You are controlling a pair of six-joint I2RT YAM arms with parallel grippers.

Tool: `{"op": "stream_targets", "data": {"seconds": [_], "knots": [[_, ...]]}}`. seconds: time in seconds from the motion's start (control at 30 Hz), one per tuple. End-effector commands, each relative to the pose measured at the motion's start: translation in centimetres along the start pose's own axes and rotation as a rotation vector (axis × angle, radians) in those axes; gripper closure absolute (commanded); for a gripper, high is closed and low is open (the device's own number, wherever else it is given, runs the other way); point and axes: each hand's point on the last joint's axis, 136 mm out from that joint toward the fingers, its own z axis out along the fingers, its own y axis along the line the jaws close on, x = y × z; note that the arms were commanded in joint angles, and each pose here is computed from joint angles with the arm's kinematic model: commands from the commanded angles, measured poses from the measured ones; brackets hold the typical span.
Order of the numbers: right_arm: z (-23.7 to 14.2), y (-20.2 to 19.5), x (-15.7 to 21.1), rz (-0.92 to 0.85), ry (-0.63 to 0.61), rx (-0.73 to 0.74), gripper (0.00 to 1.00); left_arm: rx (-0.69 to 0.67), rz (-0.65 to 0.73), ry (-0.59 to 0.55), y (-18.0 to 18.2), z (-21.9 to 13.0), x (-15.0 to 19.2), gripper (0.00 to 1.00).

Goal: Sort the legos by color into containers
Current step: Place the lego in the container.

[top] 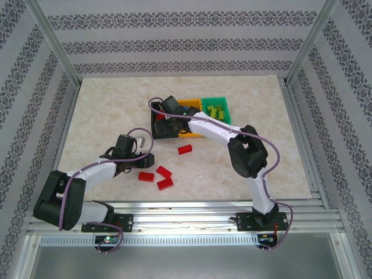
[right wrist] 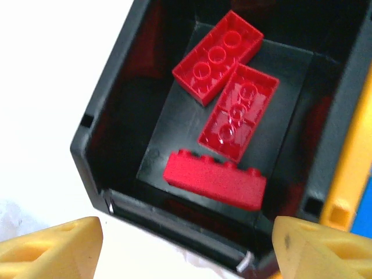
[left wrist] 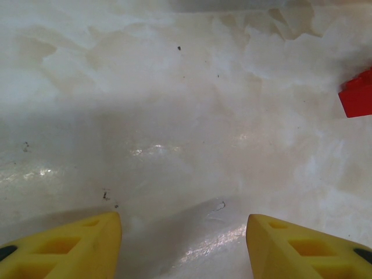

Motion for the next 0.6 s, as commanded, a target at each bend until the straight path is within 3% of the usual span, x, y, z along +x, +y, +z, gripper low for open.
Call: {"op": "stream_targets", "data": {"seconds": [0.0,0.33,0.57], "knots": [[-3.1,0.2,-0.2,0.0,-0.043,-0.001,0.23,0.017,0.001,-0.05,-0.4,-0.3,-1.6,0.41],[-6.1,-2.1,7.1,0.009,0.014,0.051,0.23,0.021,0.003,-0.052,-0.5,-0.4,-1.6,0.41],[-5.1,-2.5,11.5,0.012,0.086,0.08,0.23,0.02,-0.001,-0.049,-0.4,-0.3,-1.5,0.41]]}}
